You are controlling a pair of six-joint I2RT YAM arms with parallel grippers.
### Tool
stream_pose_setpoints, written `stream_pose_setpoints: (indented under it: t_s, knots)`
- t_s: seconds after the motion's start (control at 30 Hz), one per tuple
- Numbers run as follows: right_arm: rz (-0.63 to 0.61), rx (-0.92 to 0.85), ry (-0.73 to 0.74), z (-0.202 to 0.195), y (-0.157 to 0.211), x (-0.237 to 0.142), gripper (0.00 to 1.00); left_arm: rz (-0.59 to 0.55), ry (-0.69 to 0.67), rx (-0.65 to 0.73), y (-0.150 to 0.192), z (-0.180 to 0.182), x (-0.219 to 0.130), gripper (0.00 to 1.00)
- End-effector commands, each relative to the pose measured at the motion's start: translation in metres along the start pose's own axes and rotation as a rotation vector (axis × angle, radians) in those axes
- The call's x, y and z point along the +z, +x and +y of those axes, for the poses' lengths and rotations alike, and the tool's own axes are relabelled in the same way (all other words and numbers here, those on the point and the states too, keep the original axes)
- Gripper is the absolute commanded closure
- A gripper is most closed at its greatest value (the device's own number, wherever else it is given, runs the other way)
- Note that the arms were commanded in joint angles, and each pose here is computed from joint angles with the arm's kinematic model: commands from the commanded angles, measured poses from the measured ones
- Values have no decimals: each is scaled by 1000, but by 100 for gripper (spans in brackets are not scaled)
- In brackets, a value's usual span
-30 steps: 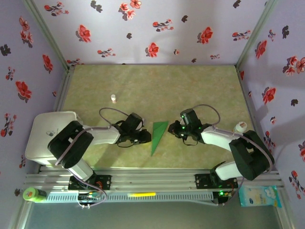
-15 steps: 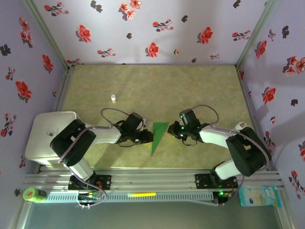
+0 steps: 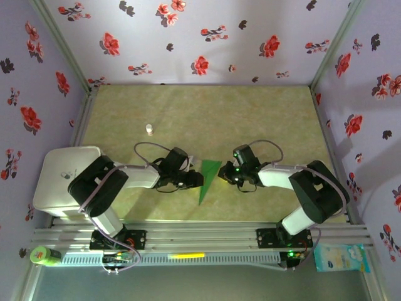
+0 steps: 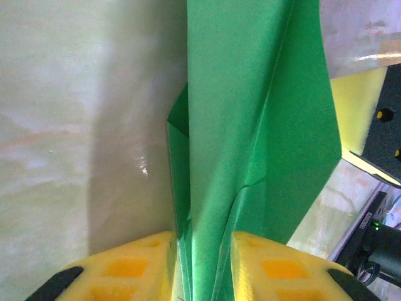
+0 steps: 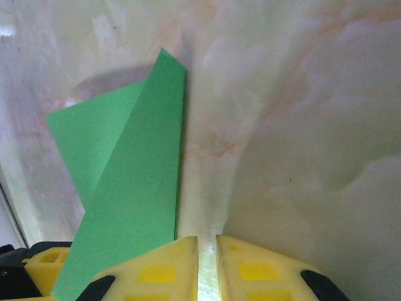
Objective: Fold a paper plane with a square sheet of paper (pick it up from the middle)
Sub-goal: Move the paper plane to the center of the table.
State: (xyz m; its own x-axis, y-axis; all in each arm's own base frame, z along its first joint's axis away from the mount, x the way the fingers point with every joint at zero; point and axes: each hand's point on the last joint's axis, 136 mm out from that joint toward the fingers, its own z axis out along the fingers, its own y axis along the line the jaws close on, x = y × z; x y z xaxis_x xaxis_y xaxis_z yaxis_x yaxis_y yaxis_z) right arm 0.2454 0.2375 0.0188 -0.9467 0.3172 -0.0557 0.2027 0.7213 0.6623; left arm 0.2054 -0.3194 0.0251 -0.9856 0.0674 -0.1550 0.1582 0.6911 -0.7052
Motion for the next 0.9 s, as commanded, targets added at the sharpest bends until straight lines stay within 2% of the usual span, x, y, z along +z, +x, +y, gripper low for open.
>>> stream_pose_setpoints:
  t_s: [0.0, 0.43, 0.87]
  knots:
    - [15, -17, -45, 16, -1, 6, 86, 17, 58, 38, -1, -12, 5, 71]
    - [36, -27, -54, 20, 4, 13, 87, 35, 93, 26, 3, -14, 9, 70]
    - [40, -26, -53, 19, 4, 15, 87, 95, 54, 82, 14, -16, 13, 80]
